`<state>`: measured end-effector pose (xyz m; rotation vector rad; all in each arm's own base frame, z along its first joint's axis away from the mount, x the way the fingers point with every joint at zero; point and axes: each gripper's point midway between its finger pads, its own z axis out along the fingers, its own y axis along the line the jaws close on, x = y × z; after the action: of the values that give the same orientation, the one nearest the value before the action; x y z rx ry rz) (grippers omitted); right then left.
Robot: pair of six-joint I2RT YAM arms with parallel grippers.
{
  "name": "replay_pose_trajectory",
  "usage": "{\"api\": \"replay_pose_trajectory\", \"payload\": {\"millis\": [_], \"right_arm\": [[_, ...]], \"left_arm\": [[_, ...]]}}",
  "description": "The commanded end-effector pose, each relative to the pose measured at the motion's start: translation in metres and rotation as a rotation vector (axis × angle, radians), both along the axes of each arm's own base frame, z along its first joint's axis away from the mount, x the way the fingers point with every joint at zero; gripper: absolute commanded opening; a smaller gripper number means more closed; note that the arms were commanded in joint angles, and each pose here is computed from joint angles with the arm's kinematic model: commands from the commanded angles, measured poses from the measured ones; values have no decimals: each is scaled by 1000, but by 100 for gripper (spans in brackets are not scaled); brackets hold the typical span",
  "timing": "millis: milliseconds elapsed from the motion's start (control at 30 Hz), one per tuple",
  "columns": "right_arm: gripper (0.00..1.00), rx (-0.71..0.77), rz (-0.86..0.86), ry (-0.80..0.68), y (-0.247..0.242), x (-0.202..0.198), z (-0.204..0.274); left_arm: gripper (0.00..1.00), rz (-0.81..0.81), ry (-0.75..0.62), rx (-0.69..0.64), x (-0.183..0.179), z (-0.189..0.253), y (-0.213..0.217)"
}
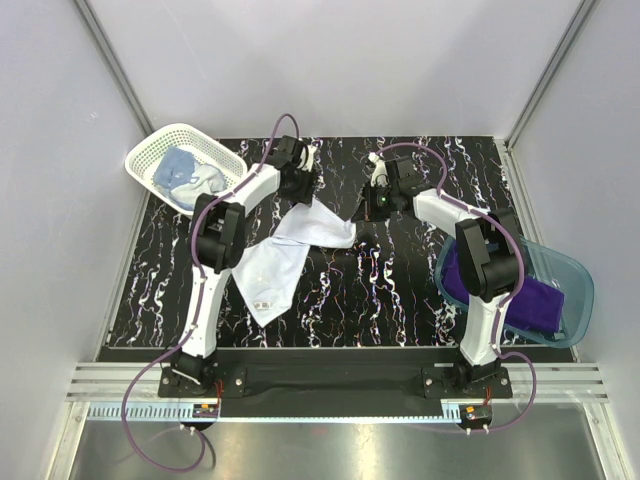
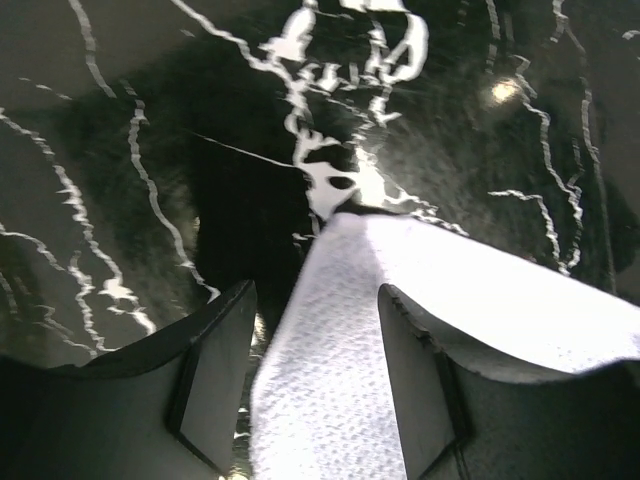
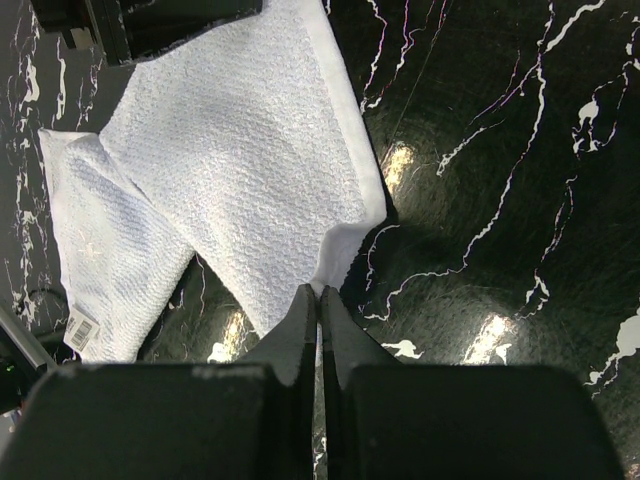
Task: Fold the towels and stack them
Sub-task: Flatten out the crumpled towel
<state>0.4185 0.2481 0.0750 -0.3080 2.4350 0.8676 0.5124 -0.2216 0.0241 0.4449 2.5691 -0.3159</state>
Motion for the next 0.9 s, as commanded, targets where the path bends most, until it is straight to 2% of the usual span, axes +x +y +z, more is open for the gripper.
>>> {"api": "replay_pose_trajectory", "payload": {"millis": [0,167,300,333,400,500,533,567,633,700,767,800,867], "right_arm": [[0,29,10,-37,7,3,9],[0,33,7,-46,6,2,12],[0,21,-6,-55,4,4,13],[0,14,-14,-52,2,4,12],[0,-9,-43,-57,-2,9,13],[0,-64,-110,-91,-12,25,23],[0,-83,-135,-112,-17,31,31],[0,-135,-180,-113,-28,35,34],[0,-147,-217,-205,-34,53,77],[0,-189,-303,-295,-49,68,118],[0,-199,-359,-404,-62,73,167],[0,-193,-386,-473,-67,77,199],[0,-183,-413,-546,-75,70,244]], "left_arm": [[57,-26,16,-13,-9,-6,-10],[45,20,55,41,-12,-26,-5],[5,52,60,55,-13,-26,-5],[0,60,43,52,-10,-17,-6],[0,77,29,38,-8,0,-6],[0,92,-54,-11,-1,56,-10],[0,102,-86,-24,1,76,-10],[0,116,-157,-58,5,117,-10],[0,139,-237,-84,6,161,-6],[0,151,-352,-153,1,228,-2],[0,151,-425,-205,-7,270,1],[0,146,-491,-241,-16,305,4],[0,143,-552,-277,-29,340,9]]}}
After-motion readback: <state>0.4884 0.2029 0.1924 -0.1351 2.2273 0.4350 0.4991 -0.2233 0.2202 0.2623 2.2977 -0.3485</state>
